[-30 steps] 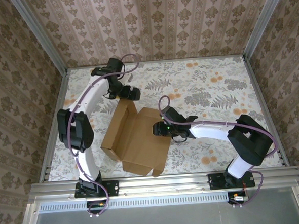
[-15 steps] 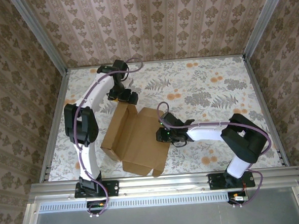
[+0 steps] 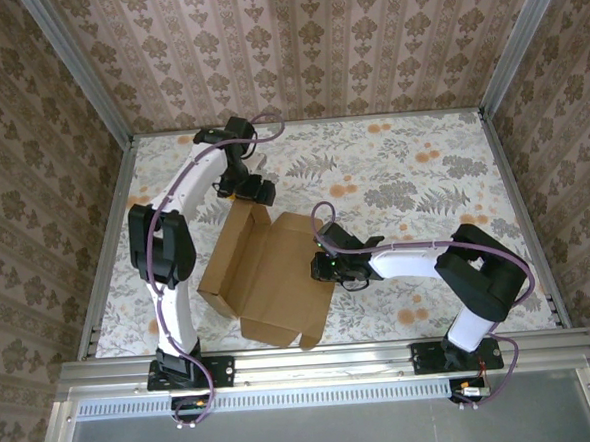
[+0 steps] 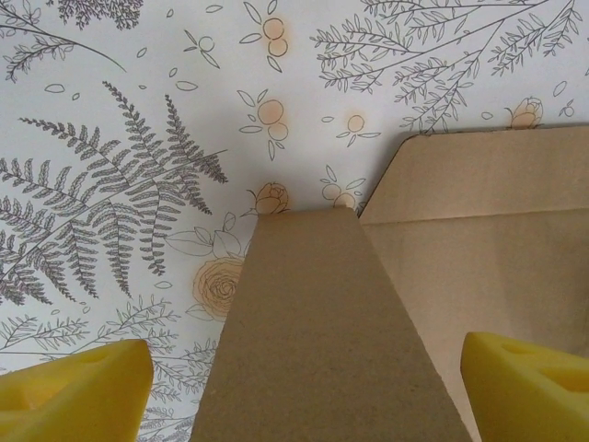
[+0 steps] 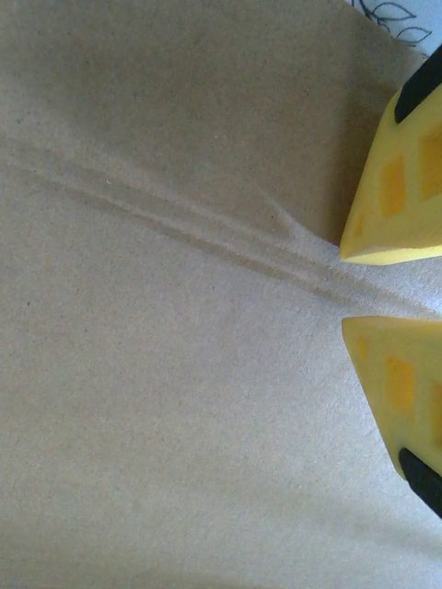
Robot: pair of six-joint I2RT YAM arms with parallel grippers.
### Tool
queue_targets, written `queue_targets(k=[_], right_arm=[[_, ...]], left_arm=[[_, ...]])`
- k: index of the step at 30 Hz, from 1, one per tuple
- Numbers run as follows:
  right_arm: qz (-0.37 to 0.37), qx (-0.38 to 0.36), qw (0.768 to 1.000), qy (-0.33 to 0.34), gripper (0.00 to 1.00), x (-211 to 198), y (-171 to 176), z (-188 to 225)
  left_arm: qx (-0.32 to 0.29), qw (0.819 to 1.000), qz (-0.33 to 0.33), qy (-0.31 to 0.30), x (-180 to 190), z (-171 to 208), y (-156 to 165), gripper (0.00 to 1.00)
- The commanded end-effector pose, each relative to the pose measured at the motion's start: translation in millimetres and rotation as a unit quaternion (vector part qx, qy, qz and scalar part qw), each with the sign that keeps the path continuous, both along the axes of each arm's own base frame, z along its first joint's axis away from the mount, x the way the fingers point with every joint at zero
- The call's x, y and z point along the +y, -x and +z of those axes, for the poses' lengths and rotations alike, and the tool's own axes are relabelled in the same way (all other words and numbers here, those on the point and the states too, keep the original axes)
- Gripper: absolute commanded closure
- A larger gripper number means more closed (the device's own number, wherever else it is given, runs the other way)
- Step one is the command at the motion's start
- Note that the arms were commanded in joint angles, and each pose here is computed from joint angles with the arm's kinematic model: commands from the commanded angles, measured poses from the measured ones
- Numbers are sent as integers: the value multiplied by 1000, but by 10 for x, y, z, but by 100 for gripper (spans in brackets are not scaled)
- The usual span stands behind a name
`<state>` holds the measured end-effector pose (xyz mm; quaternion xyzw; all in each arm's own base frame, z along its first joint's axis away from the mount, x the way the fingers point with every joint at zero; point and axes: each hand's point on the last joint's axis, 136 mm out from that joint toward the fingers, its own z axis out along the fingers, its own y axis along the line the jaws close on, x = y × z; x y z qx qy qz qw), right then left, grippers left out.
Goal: Fold the paper box
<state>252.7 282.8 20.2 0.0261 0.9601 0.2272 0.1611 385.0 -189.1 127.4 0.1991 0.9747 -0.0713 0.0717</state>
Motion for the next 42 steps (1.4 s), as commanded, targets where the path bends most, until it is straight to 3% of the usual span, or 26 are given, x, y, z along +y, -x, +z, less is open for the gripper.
queue_targets(k=[1, 17, 42], right_arm=[[0, 42, 998, 46, 75, -178, 192, -302], [-4, 44, 998, 47, 77, -181, 192, -340], [-4, 45, 997, 67, 80, -251, 210, -376]], left_arm=[[13, 1000, 15, -2, -7, -24, 3, 17], [-2, 1000, -13, -27, 59, -97, -15, 42], [-80, 982, -87, -146, 214, -92, -102, 59]])
